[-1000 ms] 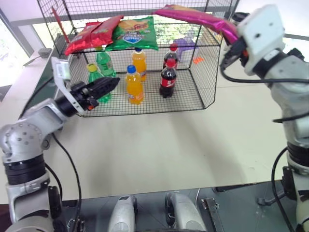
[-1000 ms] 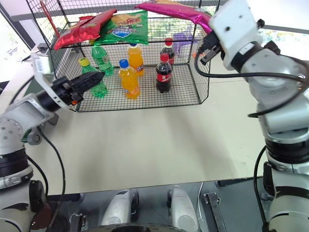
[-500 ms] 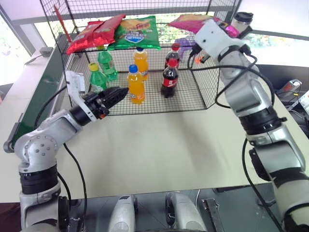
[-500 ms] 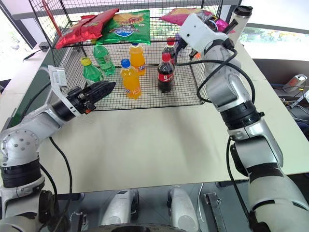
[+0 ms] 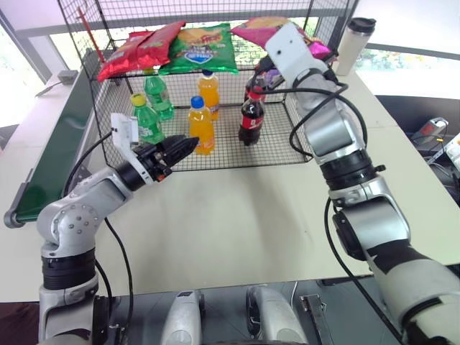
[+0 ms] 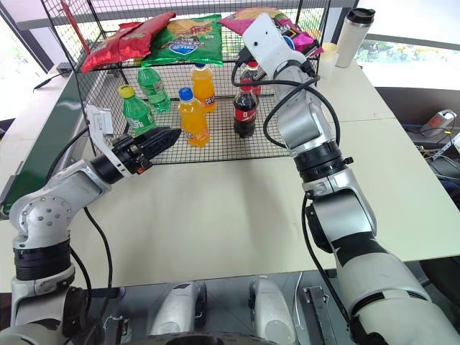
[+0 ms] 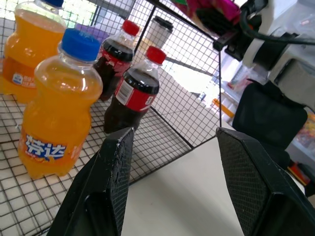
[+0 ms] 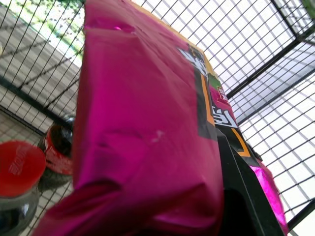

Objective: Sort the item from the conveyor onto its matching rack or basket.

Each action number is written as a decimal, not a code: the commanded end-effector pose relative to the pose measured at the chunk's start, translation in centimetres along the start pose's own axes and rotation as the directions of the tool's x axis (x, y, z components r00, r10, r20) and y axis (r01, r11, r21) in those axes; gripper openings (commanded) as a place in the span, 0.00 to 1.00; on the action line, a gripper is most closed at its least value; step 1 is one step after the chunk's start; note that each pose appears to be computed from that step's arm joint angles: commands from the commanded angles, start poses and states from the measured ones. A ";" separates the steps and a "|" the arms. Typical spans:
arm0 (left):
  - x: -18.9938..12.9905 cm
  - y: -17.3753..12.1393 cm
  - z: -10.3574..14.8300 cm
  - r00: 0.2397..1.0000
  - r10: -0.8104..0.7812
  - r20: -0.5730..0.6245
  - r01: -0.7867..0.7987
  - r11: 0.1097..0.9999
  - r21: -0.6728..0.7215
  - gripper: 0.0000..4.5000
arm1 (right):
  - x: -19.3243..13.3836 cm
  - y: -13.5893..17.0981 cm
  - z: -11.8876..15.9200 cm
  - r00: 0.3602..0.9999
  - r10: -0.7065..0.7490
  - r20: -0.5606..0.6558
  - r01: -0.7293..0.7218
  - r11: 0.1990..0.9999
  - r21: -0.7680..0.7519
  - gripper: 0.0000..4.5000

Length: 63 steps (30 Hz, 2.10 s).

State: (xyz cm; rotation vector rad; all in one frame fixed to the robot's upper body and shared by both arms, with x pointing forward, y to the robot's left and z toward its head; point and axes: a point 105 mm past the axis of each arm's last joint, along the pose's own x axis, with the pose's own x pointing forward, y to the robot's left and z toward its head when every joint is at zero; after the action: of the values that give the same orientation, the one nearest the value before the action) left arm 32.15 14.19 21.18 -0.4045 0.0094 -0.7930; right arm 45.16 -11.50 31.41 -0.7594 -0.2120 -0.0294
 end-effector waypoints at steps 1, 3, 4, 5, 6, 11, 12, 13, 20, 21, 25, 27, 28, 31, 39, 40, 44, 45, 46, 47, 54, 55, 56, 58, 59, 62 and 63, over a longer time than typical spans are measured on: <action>0.1 -0.6 0.4 1.000 -0.014 0.019 0.013 0.999 0.036 0.61 | 0.2 -0.7 2.0 0.999 -0.016 0.051 0.012 0.997 0.081 0.00; 0.1 -0.5 0.3 1.000 -0.010 0.018 0.010 0.999 0.038 0.61 | 0.1 -0.3 2.3 0.998 0.000 0.061 -0.006 0.996 0.091 0.00; 0.1 -0.5 0.3 1.000 -0.010 0.018 0.009 0.999 0.039 0.61 | 0.1 -0.2 2.4 0.998 0.005 0.065 -0.011 0.996 0.091 0.00; 0.1 -0.5 0.3 1.000 -0.009 0.019 0.009 0.999 0.039 0.62 | 0.0 0.0 2.5 0.997 0.020 0.070 -0.027 0.995 0.093 0.10; 0.1 -0.5 0.3 1.000 -0.009 0.020 0.008 0.999 0.039 0.62 | 0.0 0.2 2.3 0.997 0.029 0.069 -0.035 0.996 0.085 0.20; 0.0 -0.4 0.2 1.000 -0.005 0.020 0.004 0.999 0.036 0.62 | -0.3 0.1 3.0 0.992 0.040 0.119 -0.040 0.999 -0.003 0.61; 0.0 -0.4 0.2 1.000 -0.004 0.019 0.004 0.999 0.036 0.62 | -0.4 0.2 3.5 0.988 0.054 0.143 -0.053 0.999 -0.011 0.61; 0.0 -0.3 0.2 1.000 -0.003 0.019 0.002 0.999 0.036 0.62 | -0.5 0.2 3.9 0.984 0.064 0.167 -0.063 0.998 -0.014 0.61; 0.0 -0.1 0.1 1.000 0.005 0.018 -0.006 0.999 0.035 0.62 | -1.1 0.7 5.0 0.963 0.143 0.229 -0.141 0.990 -0.025 0.61; 0.0 -0.1 0.0 1.000 0.007 0.017 -0.008 0.999 0.035 0.62 | -1.1 0.8 5.0 0.960 0.153 0.234 -0.150 0.988 -0.031 0.61; 0.0 0.1 -0.1 1.000 0.016 0.020 -0.017 0.999 0.035 0.62 | -0.9 0.9 4.2 0.962 0.168 0.214 -0.158 0.985 -0.064 0.73; 0.0 0.1 -0.2 1.000 0.019 0.019 -0.020 0.999 0.036 0.62 | -0.8 0.8 4.1 0.962 0.172 0.212 -0.159 0.984 -0.076 0.90; -0.1 0.2 -0.2 1.000 0.020 0.018 -0.021 0.999 0.036 0.62 | -0.8 0.6 4.1 0.962 0.174 0.211 -0.159 0.984 -0.085 0.99; -0.1 0.2 -0.3 1.000 0.025 0.018 -0.026 0.999 0.035 0.62 | -0.8 0.3 4.0 0.958 0.198 0.208 -0.178 0.978 -0.112 0.99; -0.2 0.4 -0.5 0.999 0.031 0.017 -0.032 0.999 0.033 0.62 | -2.1 0.9 4.7 0.892 0.359 0.275 -0.314 0.929 -0.195 0.99; -0.1 0.4 -0.5 0.999 0.032 0.015 -0.033 0.999 0.031 0.62 | -2.5 1.2 4.9 0.869 0.394 0.298 -0.348 0.917 -0.196 0.99; 0.0 0.5 -0.8 0.999 0.034 0.009 -0.034 0.999 0.028 0.62 | -2.6 1.0 5.2 0.850 0.400 0.341 -0.355 0.915 -0.190 0.94; 0.0 0.5 -0.8 0.999 0.034 0.008 -0.034 0.999 0.028 0.62 | -2.5 0.7 5.2 0.852 0.391 0.347 -0.351 0.920 -0.174 0.88; 0.0 0.5 -0.8 0.999 0.034 0.007 -0.034 0.999 0.028 0.62 | -2.5 0.6 5.3 0.853 0.386 0.351 -0.350 0.922 -0.163 0.82; 0.0 0.5 -0.8 0.999 0.035 0.006 -0.035 0.999 0.027 0.62 | -2.5 0.3 5.4 0.855 0.375 0.359 -0.344 0.927 -0.148 0.71; -0.3 0.6 -1.0 0.999 0.042 -0.001 -0.041 0.999 0.025 0.62 | -2.9 0.0 5.9 0.855 0.353 0.380 -0.331 0.935 -0.124 0.02; -0.2 0.6 -1.0 0.999 0.040 -0.004 -0.040 0.999 0.025 0.62 | -2.8 -0.1 5.8 0.860 0.336 0.384 -0.319 0.942 -0.109 0.02; -0.1 0.6 -1.1 0.999 0.039 -0.006 -0.039 0.999 0.024 0.62 | -2.7 -0.2 5.7 0.864 0.322 0.386 -0.309 0.946 -0.098 0.02; 0.0 0.6 -1.1 0.999 0.038 -0.008 -0.037 0.999 0.024 0.62 | -2.4 -1.1 5.8 0.883 0.249 0.398 -0.243 0.968 -0.067 0.02; 0.1 0.6 -1.1 0.999 0.038 -0.008 -0.038 0.999 0.023 0.62 | -2.2 -1.8 5.7 0.896 0.202 0.395 -0.194 0.979 -0.061 0.02; 0.0 0.6 -1.1 0.999 0.039 -0.009 -0.039 0.999 0.022 0.62 | -2.1 -3.7 5.7 0.924 0.070 0.376 -0.023 0.991 -0.130 0.02; 0.0 0.7 -1.1 0.999 0.040 -0.010 -0.039 0.999 0.021 0.62 | -2.1 -4.0 5.6 0.927 0.039 0.372 0.025 0.986 -0.166 0.02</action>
State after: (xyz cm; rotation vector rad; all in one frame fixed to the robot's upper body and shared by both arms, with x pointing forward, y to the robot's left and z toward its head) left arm 32.60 14.28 18.91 -0.3985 0.0557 -0.7392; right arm 42.69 -9.83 34.80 -0.8751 -0.4790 0.2284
